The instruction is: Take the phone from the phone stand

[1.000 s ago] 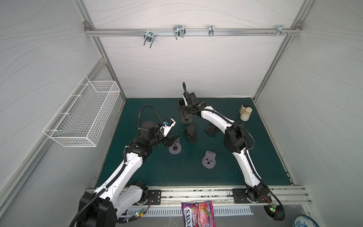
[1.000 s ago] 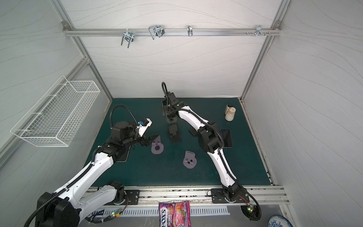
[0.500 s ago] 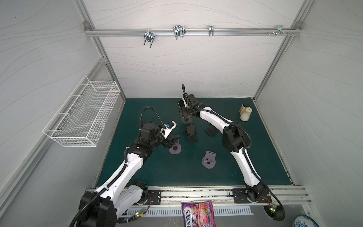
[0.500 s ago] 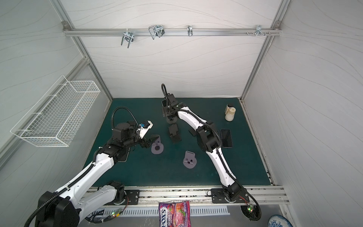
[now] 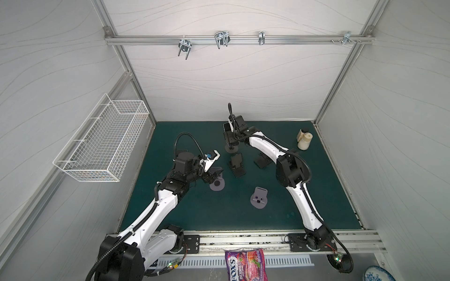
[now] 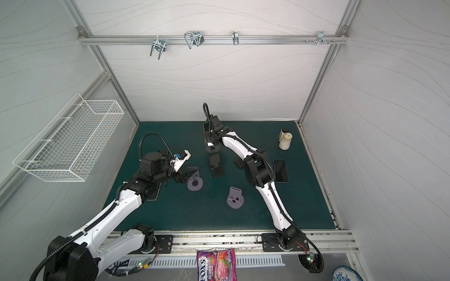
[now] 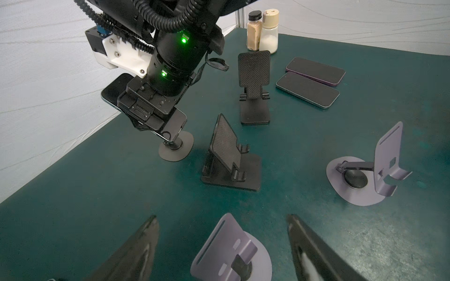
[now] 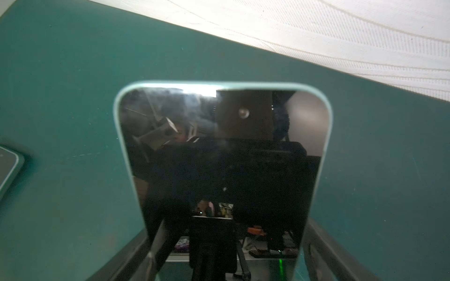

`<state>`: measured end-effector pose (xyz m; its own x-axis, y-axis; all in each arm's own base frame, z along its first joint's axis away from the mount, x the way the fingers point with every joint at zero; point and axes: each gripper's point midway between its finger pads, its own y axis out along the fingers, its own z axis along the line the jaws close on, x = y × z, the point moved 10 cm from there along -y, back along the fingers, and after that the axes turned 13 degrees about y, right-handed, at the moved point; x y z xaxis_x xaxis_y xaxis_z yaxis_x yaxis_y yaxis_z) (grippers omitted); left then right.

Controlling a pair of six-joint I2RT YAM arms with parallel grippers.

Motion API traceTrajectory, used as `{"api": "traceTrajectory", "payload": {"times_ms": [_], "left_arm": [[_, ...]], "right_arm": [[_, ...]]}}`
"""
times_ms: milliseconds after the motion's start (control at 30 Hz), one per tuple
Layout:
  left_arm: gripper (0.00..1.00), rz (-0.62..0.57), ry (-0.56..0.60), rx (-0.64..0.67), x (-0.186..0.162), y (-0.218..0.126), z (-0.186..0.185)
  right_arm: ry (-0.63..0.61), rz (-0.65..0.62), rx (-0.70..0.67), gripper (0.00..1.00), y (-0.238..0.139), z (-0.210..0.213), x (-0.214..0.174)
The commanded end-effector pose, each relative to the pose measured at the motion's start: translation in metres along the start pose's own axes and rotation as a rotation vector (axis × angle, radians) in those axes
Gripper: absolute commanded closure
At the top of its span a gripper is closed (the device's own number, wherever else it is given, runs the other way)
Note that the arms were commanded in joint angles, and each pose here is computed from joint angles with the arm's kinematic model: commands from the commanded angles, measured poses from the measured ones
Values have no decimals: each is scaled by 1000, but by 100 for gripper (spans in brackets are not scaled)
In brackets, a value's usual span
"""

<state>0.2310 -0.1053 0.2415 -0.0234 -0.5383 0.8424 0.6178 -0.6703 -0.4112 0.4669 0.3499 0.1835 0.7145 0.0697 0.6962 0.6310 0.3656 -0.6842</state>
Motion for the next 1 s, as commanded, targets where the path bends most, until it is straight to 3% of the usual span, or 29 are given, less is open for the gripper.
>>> {"api": "traceTrajectory", "payload": {"times_ms": [0,967], "left_arm": [[16,-30,47,21,5,1,3],[16,-36,63,34,6,-1,3]], "right_arm": [[-13,-16,1,12,8,-2,2],[-22,-77,-13,24,-10,0,17]]}}
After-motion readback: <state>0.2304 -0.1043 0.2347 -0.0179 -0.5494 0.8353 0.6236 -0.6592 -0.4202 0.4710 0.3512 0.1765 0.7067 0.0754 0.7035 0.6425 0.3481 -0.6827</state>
